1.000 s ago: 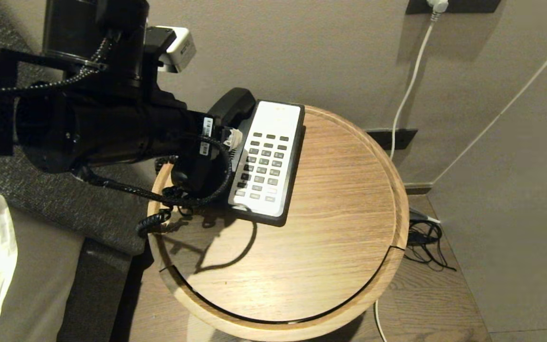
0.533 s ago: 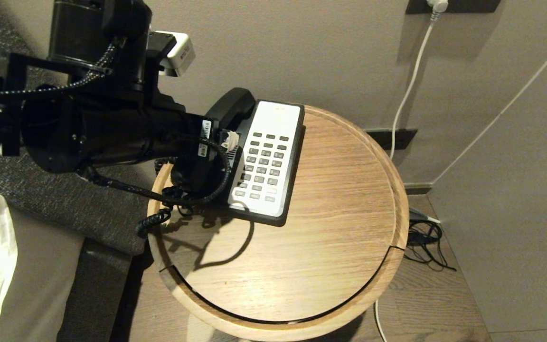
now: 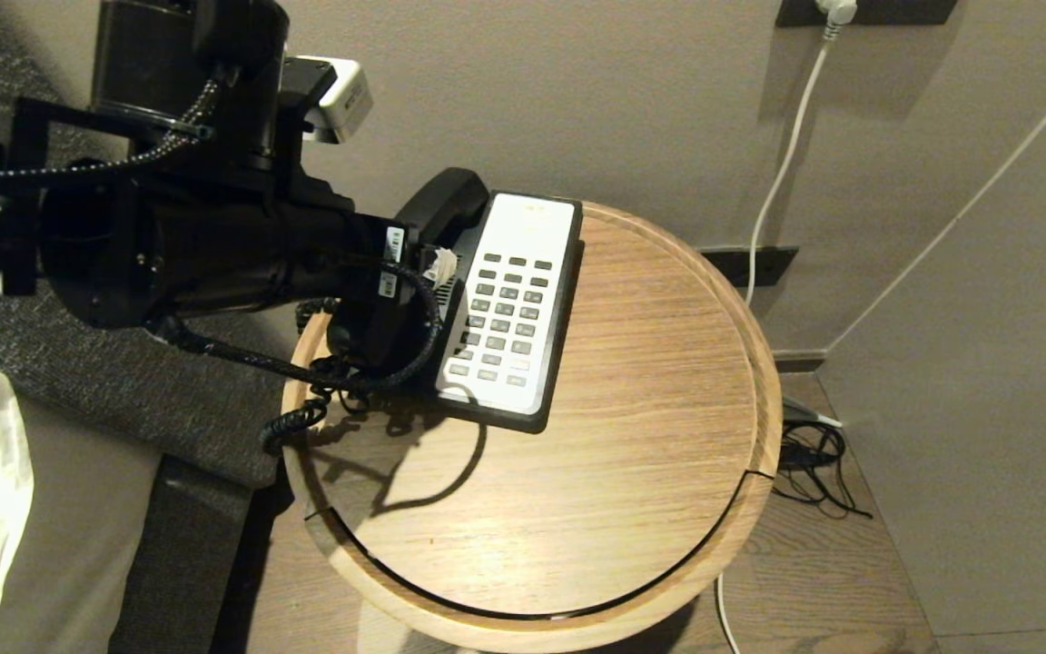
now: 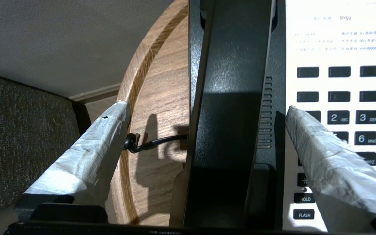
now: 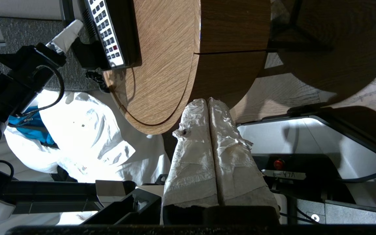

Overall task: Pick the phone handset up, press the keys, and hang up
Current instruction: Put the handset back

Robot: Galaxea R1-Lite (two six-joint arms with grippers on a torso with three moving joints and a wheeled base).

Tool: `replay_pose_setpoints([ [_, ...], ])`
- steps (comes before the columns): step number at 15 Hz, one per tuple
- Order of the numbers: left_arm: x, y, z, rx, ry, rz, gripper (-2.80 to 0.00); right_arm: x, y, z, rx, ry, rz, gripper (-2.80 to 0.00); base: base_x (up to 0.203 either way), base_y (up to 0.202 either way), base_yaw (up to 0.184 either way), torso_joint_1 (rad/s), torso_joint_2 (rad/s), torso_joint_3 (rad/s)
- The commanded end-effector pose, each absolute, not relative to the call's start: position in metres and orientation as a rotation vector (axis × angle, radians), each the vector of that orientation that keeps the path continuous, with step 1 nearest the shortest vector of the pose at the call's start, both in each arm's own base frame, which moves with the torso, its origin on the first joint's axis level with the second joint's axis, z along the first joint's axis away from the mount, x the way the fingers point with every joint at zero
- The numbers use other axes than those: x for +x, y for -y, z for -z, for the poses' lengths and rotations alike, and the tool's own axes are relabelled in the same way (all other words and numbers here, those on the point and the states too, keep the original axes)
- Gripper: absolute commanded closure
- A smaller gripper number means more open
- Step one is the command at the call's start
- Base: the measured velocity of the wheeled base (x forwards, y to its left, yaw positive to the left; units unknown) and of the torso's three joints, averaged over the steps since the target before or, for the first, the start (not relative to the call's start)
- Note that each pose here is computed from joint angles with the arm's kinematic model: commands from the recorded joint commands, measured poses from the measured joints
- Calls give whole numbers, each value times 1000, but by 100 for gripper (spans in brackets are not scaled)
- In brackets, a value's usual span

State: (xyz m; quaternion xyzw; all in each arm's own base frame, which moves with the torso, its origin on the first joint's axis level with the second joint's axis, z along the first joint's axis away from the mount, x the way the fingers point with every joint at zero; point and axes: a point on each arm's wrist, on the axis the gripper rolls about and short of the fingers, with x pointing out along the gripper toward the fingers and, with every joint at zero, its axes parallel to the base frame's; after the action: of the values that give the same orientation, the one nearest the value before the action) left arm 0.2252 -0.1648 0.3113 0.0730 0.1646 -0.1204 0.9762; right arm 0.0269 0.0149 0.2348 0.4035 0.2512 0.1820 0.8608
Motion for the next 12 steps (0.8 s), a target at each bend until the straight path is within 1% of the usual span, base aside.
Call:
replay_pose_setpoints([
  [1,227,166,-310,146,-334,240,-280,27,-15,-234,851,-532,-380,0,0,0,0,0,0,0],
  [3,227,166,-309,142,-338,239,-280,27,-15,-234,851,-532,-380,0,0,0,0,0,0,0],
  [4,227,166,-306,150,-346,238,0,27,-15,-234,850,-534,-380,0,0,0,0,0,0,0],
  [12,227,166,-309,143,-335,232,0,27,-15,-234,850,-535,-379,0,0,0,0,0,0,0],
])
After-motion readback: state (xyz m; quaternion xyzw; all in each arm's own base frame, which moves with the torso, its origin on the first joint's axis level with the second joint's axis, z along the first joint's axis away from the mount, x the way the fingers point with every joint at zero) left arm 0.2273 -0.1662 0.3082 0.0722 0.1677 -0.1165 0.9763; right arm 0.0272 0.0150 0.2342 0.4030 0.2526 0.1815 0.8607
